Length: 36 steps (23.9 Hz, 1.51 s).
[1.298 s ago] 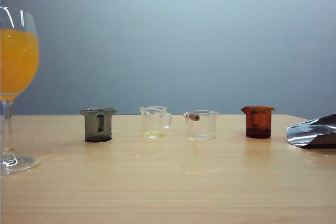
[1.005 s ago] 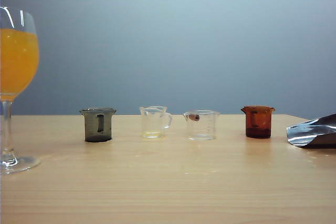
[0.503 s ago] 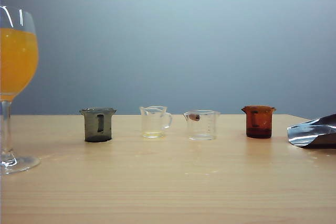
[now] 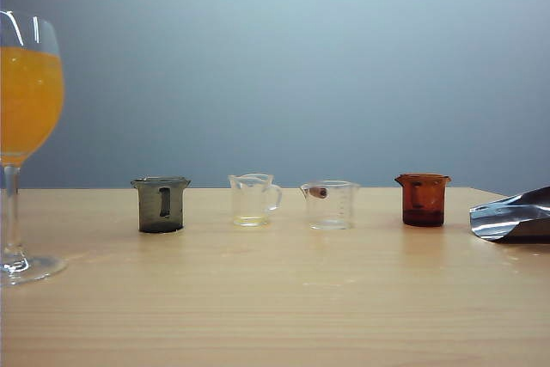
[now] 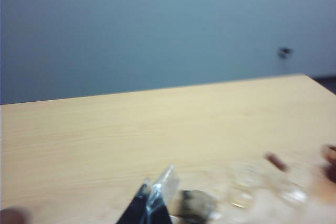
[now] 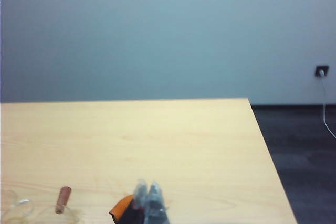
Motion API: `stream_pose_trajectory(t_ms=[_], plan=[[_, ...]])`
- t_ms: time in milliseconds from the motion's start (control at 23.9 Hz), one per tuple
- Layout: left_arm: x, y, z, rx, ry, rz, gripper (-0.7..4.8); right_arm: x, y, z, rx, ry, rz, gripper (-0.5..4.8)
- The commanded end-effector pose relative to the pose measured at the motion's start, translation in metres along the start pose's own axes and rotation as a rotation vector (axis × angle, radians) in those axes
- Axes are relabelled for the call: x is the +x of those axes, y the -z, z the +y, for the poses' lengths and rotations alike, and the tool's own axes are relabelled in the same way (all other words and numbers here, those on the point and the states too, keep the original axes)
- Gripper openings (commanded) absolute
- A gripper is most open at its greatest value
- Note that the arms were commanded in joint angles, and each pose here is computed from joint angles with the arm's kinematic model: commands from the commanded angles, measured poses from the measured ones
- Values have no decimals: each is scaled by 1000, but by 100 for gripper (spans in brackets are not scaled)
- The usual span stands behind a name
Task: Pick up the fourth measuring cup from the left, pour the grenadine inside into the goblet, and finally put the measuring cup back in its original place.
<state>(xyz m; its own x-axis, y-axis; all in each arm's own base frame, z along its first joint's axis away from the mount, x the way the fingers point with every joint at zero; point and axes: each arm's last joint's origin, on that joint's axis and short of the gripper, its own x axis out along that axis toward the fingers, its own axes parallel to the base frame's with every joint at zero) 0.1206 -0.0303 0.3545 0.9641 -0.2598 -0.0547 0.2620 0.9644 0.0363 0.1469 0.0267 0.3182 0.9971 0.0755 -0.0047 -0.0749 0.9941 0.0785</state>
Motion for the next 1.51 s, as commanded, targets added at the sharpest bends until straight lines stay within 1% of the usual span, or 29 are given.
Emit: stream_pose_trajectory(t_ms=[42,209,251,335,419,586,670,712,754,796,838,879,1047,1173,1298,1424,1508], plan=[[7,-15,-14,24,118,49,-5,15,9,16,-3,23,36,-6],[20,-24,-39,104,266,142,-5,37,35,42,-4,-52,91,-6],[25,-24,-48,117,314,170,-5,45,51,51,32,-37,101,-6],[29,-22,-56,120,363,191,-5,52,72,56,60,7,113,-6],[32,-19,-61,123,410,212,-5,58,92,60,44,9,145,-6],[34,-15,-62,125,444,256,-5,74,121,64,9,18,219,-6],[37,-13,-64,122,474,271,-5,92,144,70,7,17,211,-5],[38,-12,-65,121,482,274,-5,95,149,70,4,18,210,-1],[40,-11,-66,112,500,286,-5,102,162,72,-2,26,221,118],[41,-10,-67,113,500,292,-5,105,167,73,-8,27,233,220],[41,-9,-67,114,501,298,-5,107,172,74,-12,28,240,338],[42,-9,-67,115,500,302,-5,111,178,75,-25,27,249,479],[42,-8,-67,116,501,315,-5,125,191,80,-102,22,284,479],[42,-7,-67,116,502,321,-5,137,194,82,-119,27,272,479],[42,-7,-67,114,513,322,-5,150,199,79,-120,58,271,479],[42,-6,-67,115,513,330,-5,162,201,70,-115,93,273,479],[41,-6,-67,116,513,336,-5,167,202,66,-107,97,271,479]])
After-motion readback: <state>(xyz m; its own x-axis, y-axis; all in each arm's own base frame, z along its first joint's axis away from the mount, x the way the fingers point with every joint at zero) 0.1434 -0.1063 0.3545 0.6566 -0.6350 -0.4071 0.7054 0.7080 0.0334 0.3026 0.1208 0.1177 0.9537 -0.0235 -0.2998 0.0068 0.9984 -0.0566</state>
